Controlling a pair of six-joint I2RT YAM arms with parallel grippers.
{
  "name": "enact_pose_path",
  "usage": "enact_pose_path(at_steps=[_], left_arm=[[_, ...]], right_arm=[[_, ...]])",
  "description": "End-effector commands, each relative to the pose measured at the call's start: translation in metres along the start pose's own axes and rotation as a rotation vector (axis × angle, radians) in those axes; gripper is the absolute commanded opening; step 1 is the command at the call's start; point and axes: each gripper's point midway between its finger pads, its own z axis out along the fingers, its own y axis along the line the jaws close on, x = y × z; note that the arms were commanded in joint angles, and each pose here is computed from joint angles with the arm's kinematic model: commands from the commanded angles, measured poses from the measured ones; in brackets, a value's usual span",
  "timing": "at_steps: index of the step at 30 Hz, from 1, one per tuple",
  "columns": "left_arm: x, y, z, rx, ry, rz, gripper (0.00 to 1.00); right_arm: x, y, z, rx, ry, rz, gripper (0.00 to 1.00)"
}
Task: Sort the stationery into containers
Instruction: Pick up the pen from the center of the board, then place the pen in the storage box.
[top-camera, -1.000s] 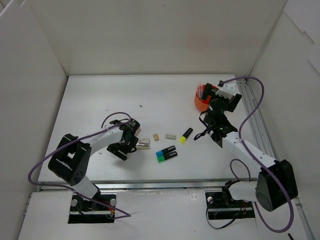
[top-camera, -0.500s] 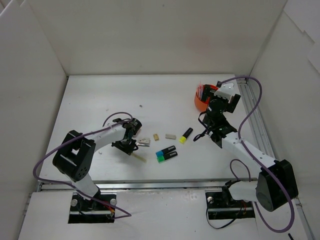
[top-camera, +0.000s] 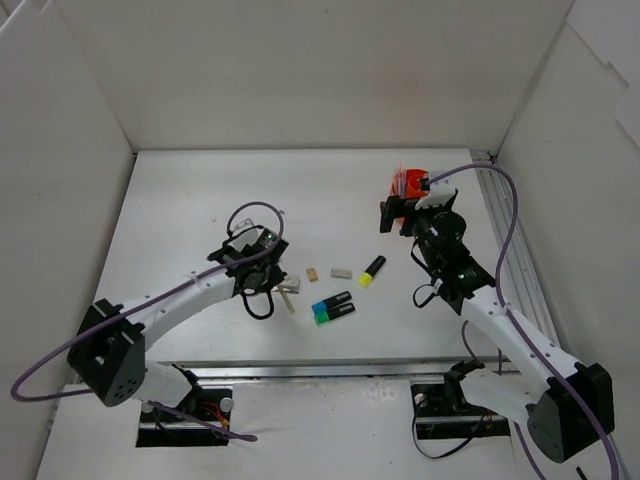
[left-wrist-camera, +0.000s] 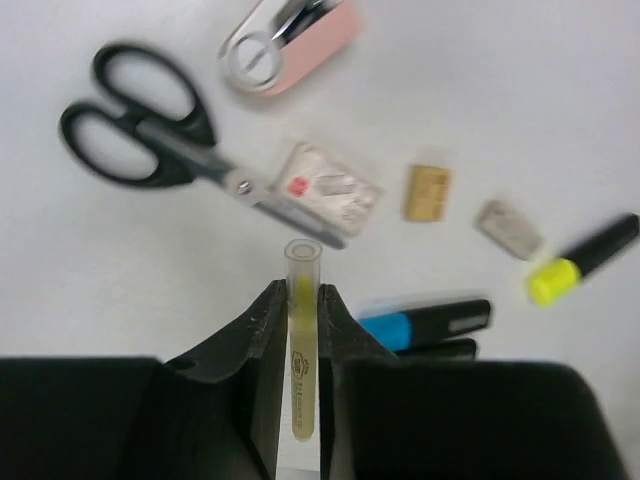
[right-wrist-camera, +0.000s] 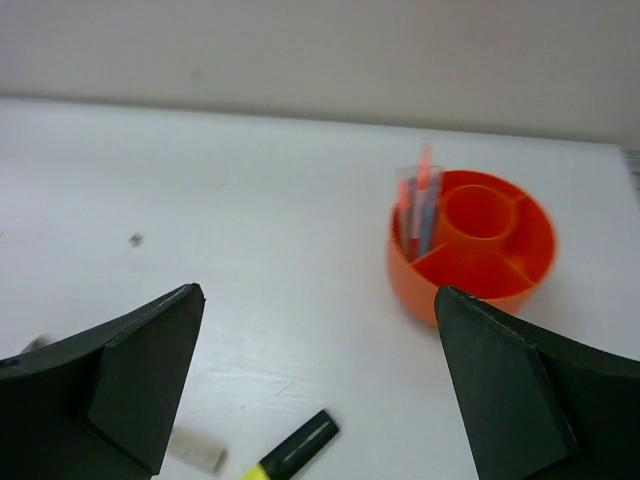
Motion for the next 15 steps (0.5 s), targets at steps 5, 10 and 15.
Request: enact_pose_path(at_steps=[5, 10, 15], left_arm=[[-0.060, -0.076, -0.062, 0.442, -0.292, 0.289, 0.00], [-0.083, -0.088, -0.081, 0.477, -0.373, 0.168, 0.00], [-0.091, -0.104, -0.093, 0.539, -0.392, 0.118, 0.00]], right_arm=[[0.000, 0.107, -0.050, -0.645, 0.176, 0.100, 0.98], [0.019, 0.140, -0.061, -0.820, 0.240, 0.232, 0.98], [0.030, 0.180, -0.064, -0.959, 0.316, 0.279, 0.98]])
